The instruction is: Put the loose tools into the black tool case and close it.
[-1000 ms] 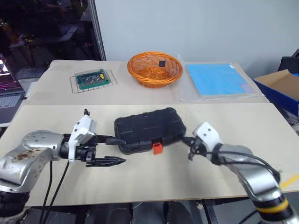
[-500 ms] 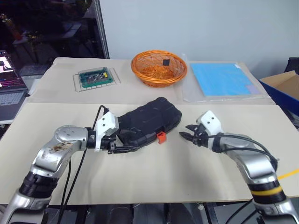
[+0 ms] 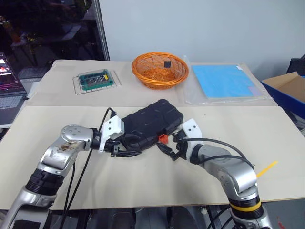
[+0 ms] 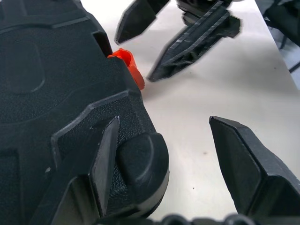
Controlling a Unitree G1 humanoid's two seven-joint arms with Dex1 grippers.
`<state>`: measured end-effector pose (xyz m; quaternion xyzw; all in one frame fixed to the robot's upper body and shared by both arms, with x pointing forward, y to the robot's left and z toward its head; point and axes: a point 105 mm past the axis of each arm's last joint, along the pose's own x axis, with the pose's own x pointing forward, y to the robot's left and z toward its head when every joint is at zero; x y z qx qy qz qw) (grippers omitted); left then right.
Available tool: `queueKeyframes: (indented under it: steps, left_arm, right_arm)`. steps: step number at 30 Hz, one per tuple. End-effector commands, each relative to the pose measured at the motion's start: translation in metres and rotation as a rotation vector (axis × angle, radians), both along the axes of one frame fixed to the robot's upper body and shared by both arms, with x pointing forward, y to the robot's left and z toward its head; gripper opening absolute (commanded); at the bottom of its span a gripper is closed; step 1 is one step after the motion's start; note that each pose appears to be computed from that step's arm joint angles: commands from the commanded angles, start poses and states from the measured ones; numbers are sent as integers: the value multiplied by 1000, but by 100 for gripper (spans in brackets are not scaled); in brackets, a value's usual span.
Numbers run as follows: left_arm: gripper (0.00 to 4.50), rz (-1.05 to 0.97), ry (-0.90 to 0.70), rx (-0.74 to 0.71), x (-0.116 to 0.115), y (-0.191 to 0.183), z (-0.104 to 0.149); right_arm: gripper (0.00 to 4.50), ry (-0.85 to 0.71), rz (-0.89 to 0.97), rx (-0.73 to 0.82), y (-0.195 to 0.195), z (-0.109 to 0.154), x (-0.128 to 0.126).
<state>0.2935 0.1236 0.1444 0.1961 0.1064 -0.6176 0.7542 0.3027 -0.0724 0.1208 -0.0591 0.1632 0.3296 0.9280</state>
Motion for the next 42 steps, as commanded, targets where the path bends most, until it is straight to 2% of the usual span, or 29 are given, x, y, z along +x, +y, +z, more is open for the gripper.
queueKeyframes:
  steps: [1, 4, 7, 9, 12, 15, 19, 28, 34, 42]
  left_arm:
    - [328, -3, -9, 16, 2, 0, 1]
    - [328, 2, -11, 17, 3, 0, 1]
    - [328, 4, -12, 17, 3, -1, 0]
    - [328, 6, -12, 16, 2, -1, 0]
    - [328, 9, -12, 15, 2, -1, 0]
    - [328, 15, -13, 16, 2, 0, 0]
    - [328, 20, -14, 16, 2, 0, 0]
    - [328, 24, -9, 10, 2, -1, -1]
    - [328, 28, -4, 9, 3, -3, -2]
    - [328, 26, 3, 14, 3, -3, -4]
  right_arm:
    - [447, -20, 1, -5, 1, 4, 3]
    - [447, -6, 8, -11, 2, 0, 3]
    - [384, -7, 21, -6, 4, 0, 4]
    - [312, -8, 26, -5, 6, 0, 6]
    - [312, -7, 34, -8, 9, -1, 6]
    - [249, -10, 42, -12, 11, -1, 6]
    - [119, -15, 47, -14, 11, -1, 5]
    - [118, -51, 59, -23, 12, 7, 4]
    - [118, -140, 97, -29, 16, 25, -2]
    - [118, -168, 108, -40, 18, 30, -5]
